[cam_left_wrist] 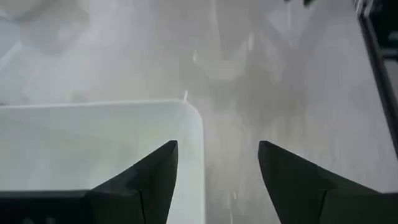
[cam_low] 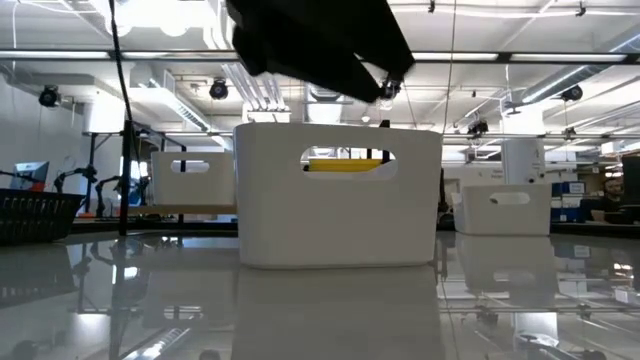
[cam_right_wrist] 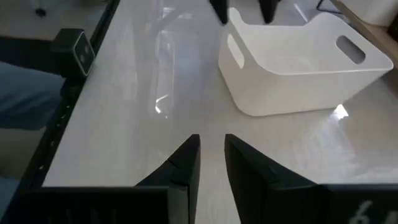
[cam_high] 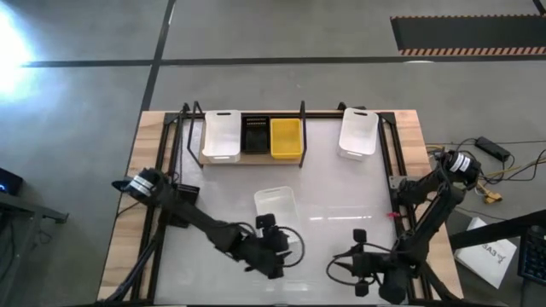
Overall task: Stack baskets on shelf by color
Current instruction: Stack the bottom white bin on top of the white bin
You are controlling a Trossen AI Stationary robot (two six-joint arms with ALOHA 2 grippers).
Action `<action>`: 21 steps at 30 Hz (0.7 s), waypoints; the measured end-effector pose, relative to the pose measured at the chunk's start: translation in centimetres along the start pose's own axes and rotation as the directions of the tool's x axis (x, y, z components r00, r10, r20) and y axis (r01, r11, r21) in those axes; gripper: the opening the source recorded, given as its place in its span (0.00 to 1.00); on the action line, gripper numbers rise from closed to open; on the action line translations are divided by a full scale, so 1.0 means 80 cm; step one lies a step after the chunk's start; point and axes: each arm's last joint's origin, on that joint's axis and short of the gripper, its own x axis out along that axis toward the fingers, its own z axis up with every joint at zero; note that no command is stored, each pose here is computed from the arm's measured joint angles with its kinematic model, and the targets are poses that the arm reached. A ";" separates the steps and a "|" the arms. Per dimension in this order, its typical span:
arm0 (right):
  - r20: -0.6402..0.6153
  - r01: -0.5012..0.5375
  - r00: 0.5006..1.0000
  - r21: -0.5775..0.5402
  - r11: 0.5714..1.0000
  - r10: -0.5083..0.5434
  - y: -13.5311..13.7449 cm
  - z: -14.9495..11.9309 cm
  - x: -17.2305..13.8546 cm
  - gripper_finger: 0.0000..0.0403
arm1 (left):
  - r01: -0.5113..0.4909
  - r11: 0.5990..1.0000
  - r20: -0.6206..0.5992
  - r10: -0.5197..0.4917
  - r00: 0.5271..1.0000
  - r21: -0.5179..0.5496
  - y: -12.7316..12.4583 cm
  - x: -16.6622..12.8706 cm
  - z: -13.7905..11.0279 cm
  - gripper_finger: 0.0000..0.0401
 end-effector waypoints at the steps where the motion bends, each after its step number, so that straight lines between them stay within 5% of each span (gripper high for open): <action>1: -0.004 0.004 1.000 0.001 1.000 -0.004 -0.001 -0.003 0.001 0.16 | 0.008 1.000 -0.023 -0.008 1.000 0.002 0.001 0.005 0.001 0.52; 10: -0.011 0.008 1.000 0.010 1.000 -0.008 -0.003 -0.008 0.001 0.15 | 0.006 0.997 -0.177 -0.019 0.984 -0.075 0.017 0.045 -0.013 0.44; 21: -0.011 0.008 1.000 0.007 1.000 -0.008 -0.003 -0.008 0.001 0.15 | 0.026 0.997 -0.245 -0.043 0.969 -0.072 0.022 0.041 -0.015 0.03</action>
